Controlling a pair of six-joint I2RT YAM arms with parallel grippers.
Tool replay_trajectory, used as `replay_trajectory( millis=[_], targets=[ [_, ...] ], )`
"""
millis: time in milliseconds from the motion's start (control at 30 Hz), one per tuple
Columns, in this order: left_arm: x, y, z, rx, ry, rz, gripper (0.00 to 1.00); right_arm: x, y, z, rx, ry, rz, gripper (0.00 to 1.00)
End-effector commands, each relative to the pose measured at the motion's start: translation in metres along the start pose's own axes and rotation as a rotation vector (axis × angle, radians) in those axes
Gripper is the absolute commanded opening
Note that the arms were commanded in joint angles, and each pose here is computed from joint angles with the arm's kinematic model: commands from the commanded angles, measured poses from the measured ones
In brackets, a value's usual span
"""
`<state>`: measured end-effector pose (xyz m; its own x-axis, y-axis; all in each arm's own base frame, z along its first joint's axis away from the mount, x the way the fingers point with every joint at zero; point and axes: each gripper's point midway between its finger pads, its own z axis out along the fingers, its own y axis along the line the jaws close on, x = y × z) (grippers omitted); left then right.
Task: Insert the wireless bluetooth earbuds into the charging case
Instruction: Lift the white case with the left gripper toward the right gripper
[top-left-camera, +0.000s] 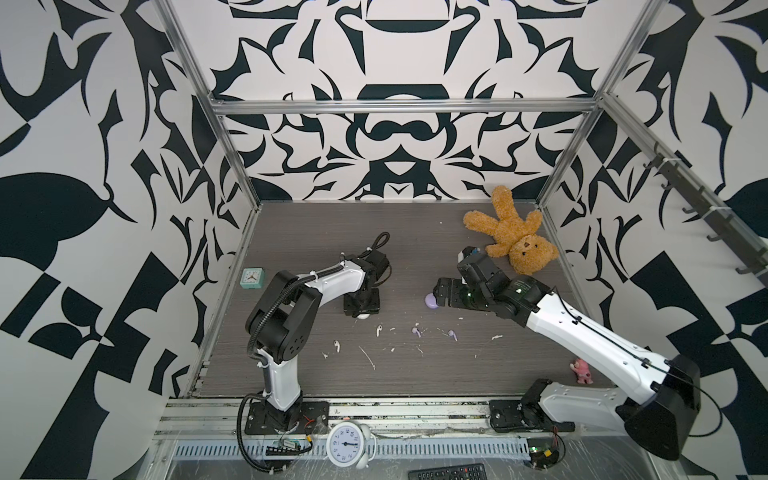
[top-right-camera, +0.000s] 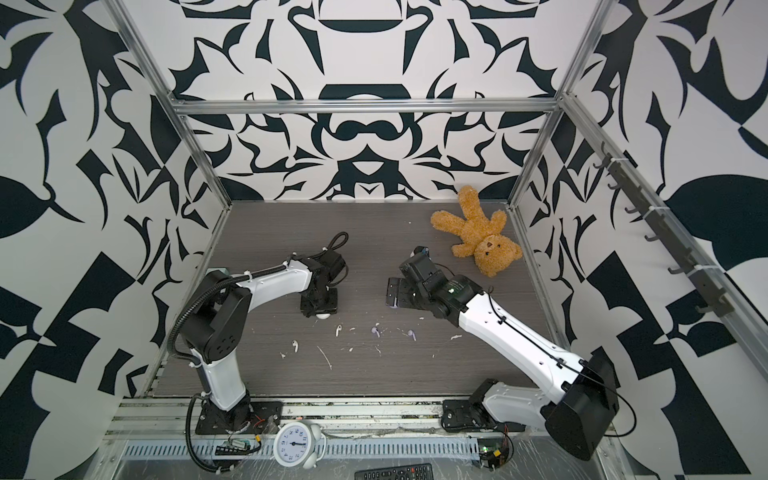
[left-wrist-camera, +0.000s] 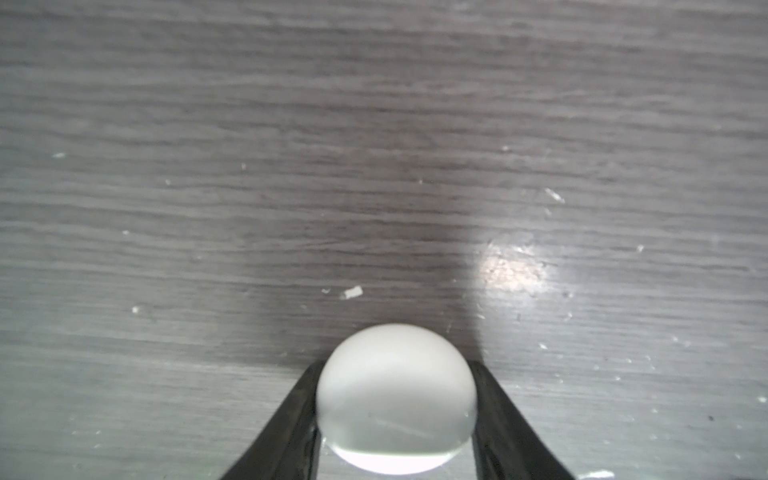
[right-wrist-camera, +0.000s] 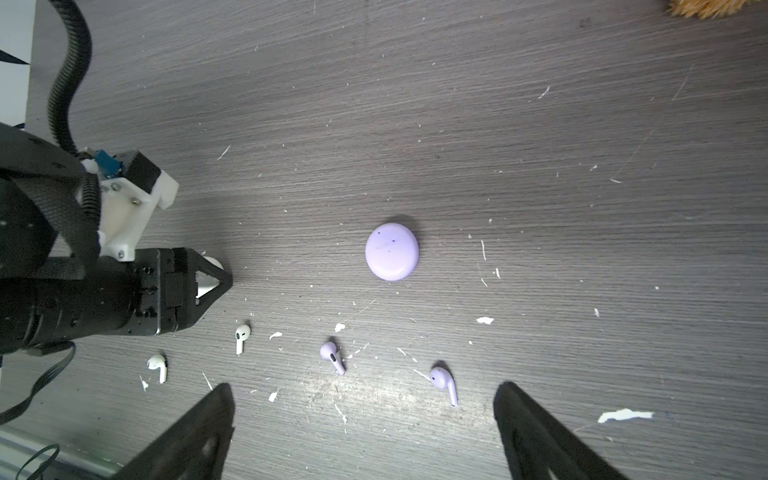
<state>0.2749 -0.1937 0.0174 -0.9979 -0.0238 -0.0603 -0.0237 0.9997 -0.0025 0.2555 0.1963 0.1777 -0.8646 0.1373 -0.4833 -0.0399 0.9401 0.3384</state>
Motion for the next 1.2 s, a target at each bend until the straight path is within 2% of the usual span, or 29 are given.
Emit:
replay_trajectory(
  millis=[0, 500, 900, 1167],
  targets=[
    [0.011, 0.003, -0.003, -0.002, 0.020, 0.014, 0.00, -0.004, 0.013, 0.001, -0.052, 0.004, -0.019, 0.99],
    [0.016, -0.018, -0.041, 0.130, -0.094, 0.128, 0.00, -0.002, 0.038, 0.001, -0.188, 0.070, -0.108, 0.99],
    [0.027, -0.036, -0.085, 0.109, -0.339, 0.422, 0.00, -0.011, 0.054, -0.003, -0.387, 0.149, -0.075, 0.99],
    [0.050, -0.046, -0.101, 0.223, -0.415, 0.684, 0.00, -0.009, 0.077, -0.011, -0.525, 0.181, -0.109, 0.98]
  ],
)
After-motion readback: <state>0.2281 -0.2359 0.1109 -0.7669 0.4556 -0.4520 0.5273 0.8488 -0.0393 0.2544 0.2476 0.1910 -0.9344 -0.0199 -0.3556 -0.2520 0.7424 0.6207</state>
